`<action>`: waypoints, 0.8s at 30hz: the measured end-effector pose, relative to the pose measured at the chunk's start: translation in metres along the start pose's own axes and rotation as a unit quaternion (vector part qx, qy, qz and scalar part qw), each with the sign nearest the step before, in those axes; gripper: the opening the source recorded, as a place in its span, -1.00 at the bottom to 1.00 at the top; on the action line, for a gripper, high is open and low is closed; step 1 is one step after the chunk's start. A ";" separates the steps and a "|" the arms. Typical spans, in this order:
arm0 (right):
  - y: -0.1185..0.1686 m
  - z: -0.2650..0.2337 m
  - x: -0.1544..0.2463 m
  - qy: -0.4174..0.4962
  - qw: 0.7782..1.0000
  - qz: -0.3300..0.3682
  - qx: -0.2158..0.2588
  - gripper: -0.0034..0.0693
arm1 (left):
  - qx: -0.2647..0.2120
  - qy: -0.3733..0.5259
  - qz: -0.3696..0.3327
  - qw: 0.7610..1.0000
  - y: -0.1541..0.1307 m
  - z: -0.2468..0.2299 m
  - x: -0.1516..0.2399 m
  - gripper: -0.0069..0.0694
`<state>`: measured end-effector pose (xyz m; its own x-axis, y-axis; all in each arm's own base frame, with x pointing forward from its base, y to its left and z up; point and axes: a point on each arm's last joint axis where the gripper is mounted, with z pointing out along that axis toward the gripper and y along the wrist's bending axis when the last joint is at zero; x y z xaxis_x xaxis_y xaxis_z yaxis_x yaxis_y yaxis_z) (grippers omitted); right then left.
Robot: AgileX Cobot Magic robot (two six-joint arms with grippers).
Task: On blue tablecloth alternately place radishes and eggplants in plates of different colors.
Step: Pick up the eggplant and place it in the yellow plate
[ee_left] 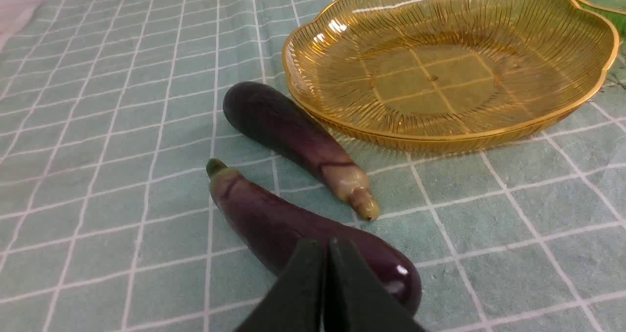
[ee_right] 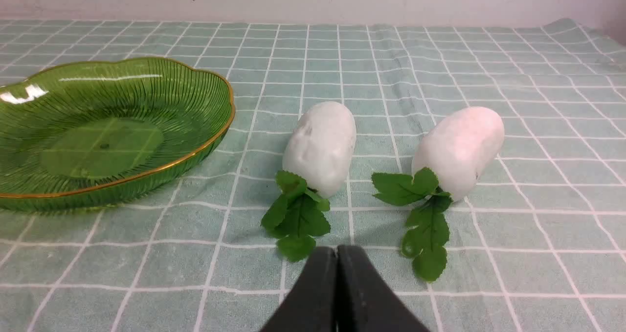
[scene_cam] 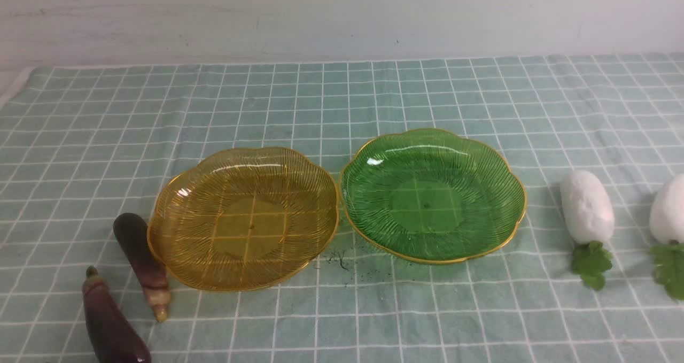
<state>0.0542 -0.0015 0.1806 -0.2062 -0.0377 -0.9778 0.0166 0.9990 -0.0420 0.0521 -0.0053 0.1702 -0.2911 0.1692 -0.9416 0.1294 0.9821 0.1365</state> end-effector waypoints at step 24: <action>0.000 0.000 0.000 0.000 1.000 0.000 0.000 -0.94 | 0.015 -0.132 -0.190 0.973 0.002 -0.003 -0.024 -0.84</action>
<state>0.0542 -0.0015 0.1806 -0.2062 -0.0377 -0.9778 0.0166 0.9990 -0.0420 0.0563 -0.0073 0.1937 -0.0696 -0.2374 -0.9689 0.0897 0.9659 -0.2431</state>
